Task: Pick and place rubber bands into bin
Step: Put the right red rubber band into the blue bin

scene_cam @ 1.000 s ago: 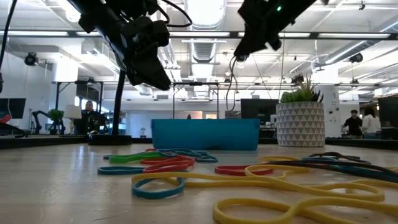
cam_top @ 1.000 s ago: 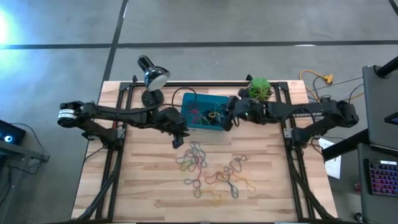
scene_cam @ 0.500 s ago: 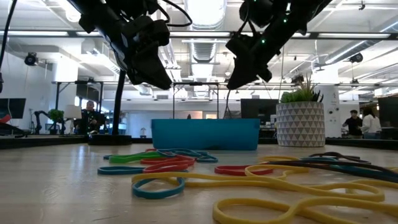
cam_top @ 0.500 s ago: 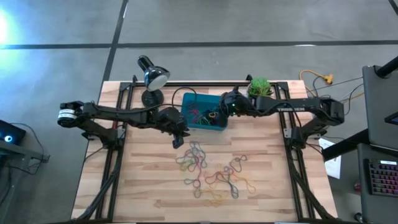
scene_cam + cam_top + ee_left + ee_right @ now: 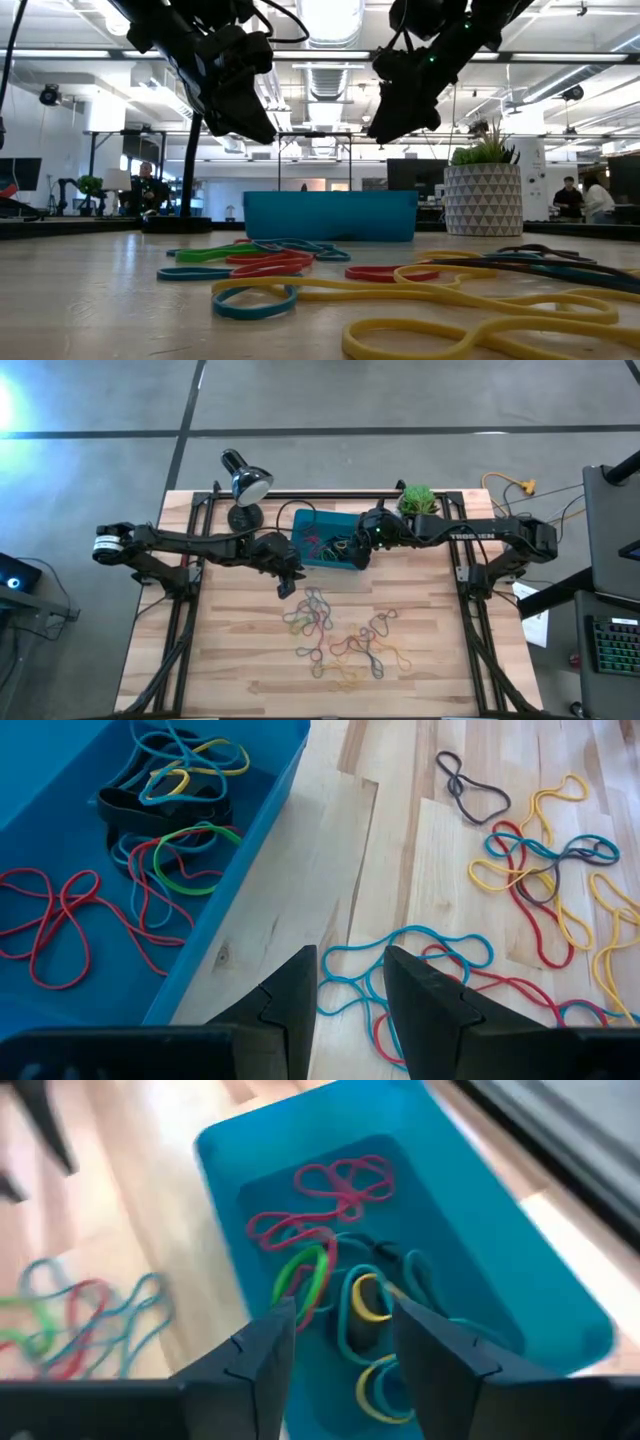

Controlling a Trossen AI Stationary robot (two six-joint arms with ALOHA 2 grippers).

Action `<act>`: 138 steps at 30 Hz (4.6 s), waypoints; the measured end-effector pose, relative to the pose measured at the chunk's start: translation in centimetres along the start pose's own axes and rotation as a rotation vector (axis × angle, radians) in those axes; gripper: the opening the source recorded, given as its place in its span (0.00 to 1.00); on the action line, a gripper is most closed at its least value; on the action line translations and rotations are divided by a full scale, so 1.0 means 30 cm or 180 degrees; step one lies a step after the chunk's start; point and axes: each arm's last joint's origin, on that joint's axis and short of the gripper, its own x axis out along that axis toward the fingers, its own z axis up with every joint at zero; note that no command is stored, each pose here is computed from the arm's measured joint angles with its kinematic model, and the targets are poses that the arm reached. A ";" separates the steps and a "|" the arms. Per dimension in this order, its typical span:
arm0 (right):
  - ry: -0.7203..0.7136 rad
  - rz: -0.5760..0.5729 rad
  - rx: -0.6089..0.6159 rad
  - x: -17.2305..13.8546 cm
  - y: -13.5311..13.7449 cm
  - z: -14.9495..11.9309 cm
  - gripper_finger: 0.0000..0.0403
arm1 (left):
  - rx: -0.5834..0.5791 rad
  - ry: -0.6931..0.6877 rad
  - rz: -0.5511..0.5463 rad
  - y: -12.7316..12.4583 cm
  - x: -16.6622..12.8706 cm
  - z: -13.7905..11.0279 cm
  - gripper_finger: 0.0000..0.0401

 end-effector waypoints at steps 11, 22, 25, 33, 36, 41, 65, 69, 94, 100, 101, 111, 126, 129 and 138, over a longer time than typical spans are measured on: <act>0.0687 0.0934 -0.0442 -0.041 0.165 -0.103 0.38 | 0.0811 0.0170 -0.0412 -0.072 0.017 -0.031 0.26; 0.0733 0.0966 -0.0645 -0.107 0.349 -0.208 0.33 | 0.0893 0.0712 -0.0435 -0.089 0.045 -0.121 0.26; 0.0710 0.0942 -0.0676 -0.123 0.381 -0.230 0.32 | 0.0860 0.0799 -0.0422 -0.083 0.051 -0.150 0.26; 0.0568 0.0754 -0.0722 -0.150 0.427 -0.269 0.30 | 0.0831 0.0654 -0.0465 -0.090 0.112 -0.176 0.26; 0.0537 0.0718 -0.0726 -0.152 0.430 -0.271 0.29 | 0.0791 0.0626 -0.0470 -0.089 0.145 -0.187 0.26; 0.0545 0.0708 -0.0663 -0.152 0.429 -0.272 0.28 | 0.0764 0.0755 -0.0437 -0.082 0.200 -0.217 0.26; 0.0550 0.0706 -0.0653 -0.151 0.429 -0.273 0.20 | 0.0670 0.0786 -0.0409 -0.077 0.255 -0.237 0.26; 0.0550 0.0705 -0.0653 -0.151 0.429 -0.273 0.19 | 0.0674 0.0681 -0.0439 -0.081 0.257 -0.227 0.26; 0.0484 0.0655 -0.0645 -0.150 0.429 -0.269 0.19 | 0.0393 0.0701 -0.0689 -0.088 0.283 -0.235 0.26; 0.0481 0.0654 -0.0634 -0.150 0.429 -0.269 0.17 | 0.0225 0.0769 -0.0802 -0.089 0.304 -0.248 0.26; 0.0482 0.0654 -0.0633 -0.150 0.429 -0.269 0.16 | 0.0209 0.0756 -0.0812 -0.089 0.306 -0.247 0.26; 0.0480 0.0655 -0.0614 -0.150 0.429 -0.269 0.16 | 0.0162 0.0544 -0.0968 -0.099 0.302 -0.222 0.26; 0.0480 0.0656 -0.0615 -0.150 0.429 -0.269 0.16 | 0.0171 0.0539 -0.0945 -0.098 0.302 -0.223 0.15; 0.0482 0.0656 -0.0616 -0.150 0.429 -0.269 0.15 | 0.0185 0.0534 -0.0940 -0.098 0.301 -0.223 0.03; 0.0492 0.0650 -0.0624 -0.150 0.428 -0.270 0.15 | 0.0126 0.0217 -0.1032 -0.116 0.204 -0.152 0.00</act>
